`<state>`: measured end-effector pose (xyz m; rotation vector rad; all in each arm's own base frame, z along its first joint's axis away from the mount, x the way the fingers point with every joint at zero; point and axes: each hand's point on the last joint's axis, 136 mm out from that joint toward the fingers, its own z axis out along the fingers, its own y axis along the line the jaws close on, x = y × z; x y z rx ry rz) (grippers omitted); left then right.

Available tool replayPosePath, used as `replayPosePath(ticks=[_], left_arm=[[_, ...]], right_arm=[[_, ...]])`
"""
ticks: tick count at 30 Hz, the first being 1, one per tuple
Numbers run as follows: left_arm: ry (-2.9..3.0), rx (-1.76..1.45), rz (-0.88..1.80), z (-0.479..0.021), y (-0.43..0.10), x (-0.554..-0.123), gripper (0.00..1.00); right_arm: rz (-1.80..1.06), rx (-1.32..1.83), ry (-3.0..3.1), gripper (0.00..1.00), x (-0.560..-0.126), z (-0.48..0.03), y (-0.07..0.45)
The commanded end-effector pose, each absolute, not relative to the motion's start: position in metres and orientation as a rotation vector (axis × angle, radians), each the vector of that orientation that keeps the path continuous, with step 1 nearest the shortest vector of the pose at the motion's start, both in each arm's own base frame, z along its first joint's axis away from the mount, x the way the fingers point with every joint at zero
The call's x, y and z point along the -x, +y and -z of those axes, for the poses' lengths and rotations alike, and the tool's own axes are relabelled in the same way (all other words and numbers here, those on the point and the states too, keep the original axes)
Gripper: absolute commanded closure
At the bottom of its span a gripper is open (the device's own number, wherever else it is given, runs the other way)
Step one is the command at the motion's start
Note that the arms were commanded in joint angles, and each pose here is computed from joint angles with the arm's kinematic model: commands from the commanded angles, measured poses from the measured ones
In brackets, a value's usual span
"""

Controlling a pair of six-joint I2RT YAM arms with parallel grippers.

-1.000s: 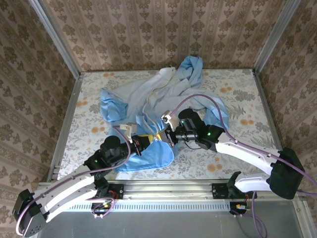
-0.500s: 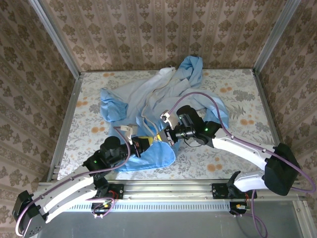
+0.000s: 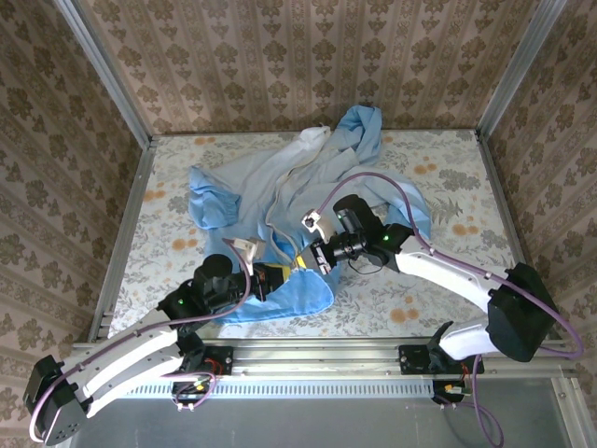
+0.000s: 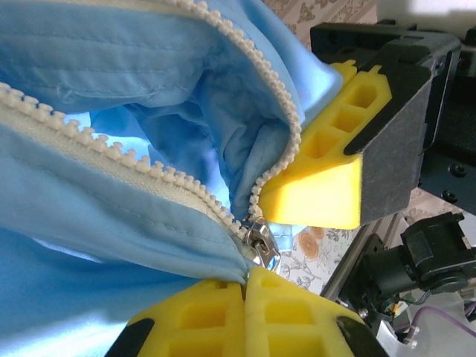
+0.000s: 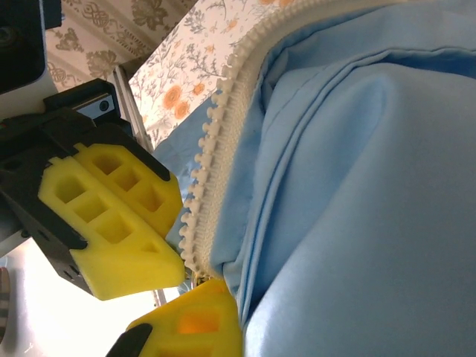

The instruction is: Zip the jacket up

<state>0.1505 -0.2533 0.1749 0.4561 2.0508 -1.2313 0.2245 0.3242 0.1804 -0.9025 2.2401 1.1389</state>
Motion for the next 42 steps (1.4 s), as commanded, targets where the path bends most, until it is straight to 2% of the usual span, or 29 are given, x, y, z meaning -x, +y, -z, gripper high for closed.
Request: replayPosePath(ticks=[1, 7, 9, 12, 15, 22, 34, 42], left_arm=[[2.07, -0.549, 1.262, -0.176, -0.257, -0.137, 1.0], [2.096, -0.55, 1.222, -0.174, -0.253, -0.138, 1.0], [2.088, -0.525, 1.225, -0.179, -0.25, -0.141, 0.9], [2.064, -0.477, 1.246, -0.188, -0.245, -0.143, 0.7], [2.055, -0.412, 1.253, -0.195, -0.239, -0.147, 0.6], [2.086, -0.262, 1.223, -0.196, -0.23, -0.159, 0.6], [2.058, -0.038, 1.343, -0.2, -0.23, -0.178, 0.53], [2.135, 0.003, 1.312, -0.188, -0.229, -0.181, 0.55]], right_arm=[[-1.163, 0.966, 2.134, 1.0, -0.234, -0.203, 0.335], [-1.174, 0.945, 2.122, 1.0, -0.235, -0.202, 0.337], [-1.169, 0.938, 2.123, 1.0, -0.235, -0.198, 0.336], [-1.176, 0.925, 2.133, 1.0, -0.235, -0.193, 0.336], [-1.19, 0.912, 2.146, 1.0, -0.235, -0.19, 0.337], [-1.198, 0.912, 2.141, 1.0, -0.231, -0.188, 0.34], [-1.165, 0.953, 2.104, 1.0, -0.226, -0.184, 0.344], [-1.125, 0.967, 2.075, 1.0, -0.224, -0.188, 0.348]])
